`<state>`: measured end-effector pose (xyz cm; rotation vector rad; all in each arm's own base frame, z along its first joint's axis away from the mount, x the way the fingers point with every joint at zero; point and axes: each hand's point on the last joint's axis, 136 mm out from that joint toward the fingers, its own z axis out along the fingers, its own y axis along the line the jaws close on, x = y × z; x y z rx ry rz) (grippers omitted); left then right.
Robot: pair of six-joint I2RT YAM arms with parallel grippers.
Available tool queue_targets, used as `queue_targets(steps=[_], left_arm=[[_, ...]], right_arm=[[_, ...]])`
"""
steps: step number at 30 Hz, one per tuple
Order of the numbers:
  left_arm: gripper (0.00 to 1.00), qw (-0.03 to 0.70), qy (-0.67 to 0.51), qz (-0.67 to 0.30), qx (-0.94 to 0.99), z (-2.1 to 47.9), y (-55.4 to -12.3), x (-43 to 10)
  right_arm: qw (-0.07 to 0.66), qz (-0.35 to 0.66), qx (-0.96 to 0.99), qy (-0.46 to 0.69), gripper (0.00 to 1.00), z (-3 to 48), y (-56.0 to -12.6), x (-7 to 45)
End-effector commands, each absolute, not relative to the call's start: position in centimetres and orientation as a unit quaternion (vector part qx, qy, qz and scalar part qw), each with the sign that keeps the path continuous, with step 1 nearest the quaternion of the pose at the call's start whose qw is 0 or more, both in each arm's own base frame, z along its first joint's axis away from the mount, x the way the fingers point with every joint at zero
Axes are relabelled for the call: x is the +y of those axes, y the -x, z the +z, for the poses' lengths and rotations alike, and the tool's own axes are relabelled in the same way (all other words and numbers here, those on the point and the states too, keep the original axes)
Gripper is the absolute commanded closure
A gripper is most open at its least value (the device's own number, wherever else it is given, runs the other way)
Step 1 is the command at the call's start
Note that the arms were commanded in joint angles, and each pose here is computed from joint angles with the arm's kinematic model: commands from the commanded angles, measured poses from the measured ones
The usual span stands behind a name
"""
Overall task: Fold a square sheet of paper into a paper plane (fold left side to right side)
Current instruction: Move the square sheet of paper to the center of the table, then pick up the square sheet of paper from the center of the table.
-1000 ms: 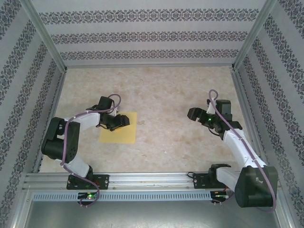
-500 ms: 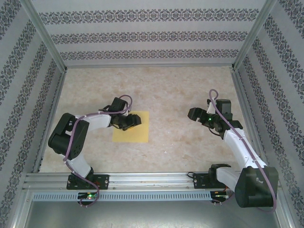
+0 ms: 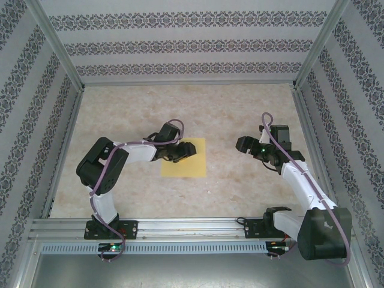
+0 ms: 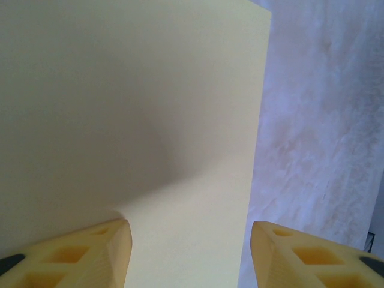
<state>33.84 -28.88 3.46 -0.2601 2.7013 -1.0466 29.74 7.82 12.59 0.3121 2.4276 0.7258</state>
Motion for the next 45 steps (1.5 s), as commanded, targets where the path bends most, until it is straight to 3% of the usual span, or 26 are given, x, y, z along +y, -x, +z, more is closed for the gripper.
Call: queue_targets(steps=[1,18,23,29,38,45], left_arm=[[0.44,0.098,0.114,-0.326,0.933,0.7,-33.0,-29.0],[0.35,0.175,0.071,-0.358,0.914,9.0,-35.5,-29.2],[0.36,0.171,0.085,-0.331,0.924,8.1,-34.7,-25.9],[0.44,0.155,0.104,-0.297,0.937,5.7,-32.7,-22.4],[0.56,0.116,0.103,-0.299,0.941,3.4,-30.8,-22.0],[0.57,0.097,0.108,-0.286,0.947,1.7,-30.1,-21.6]], right_arm=[[0.287,0.262,0.914,-0.116,0.16,12.6,-29.9,7.8],[0.26,0.258,0.928,-0.072,0.09,12.7,-30.5,10.4],[0.244,0.228,0.942,-0.029,0.06,12.0,-31.8,13.5],[0.216,0.207,0.954,0.029,0.05,10.6,-33.9,18.8],[0.184,0.155,0.968,0.076,0.03,6.6,-37.8,24.0],[0.163,0.14,0.972,0.09,0.03,4.3,-38.7,25.8]])
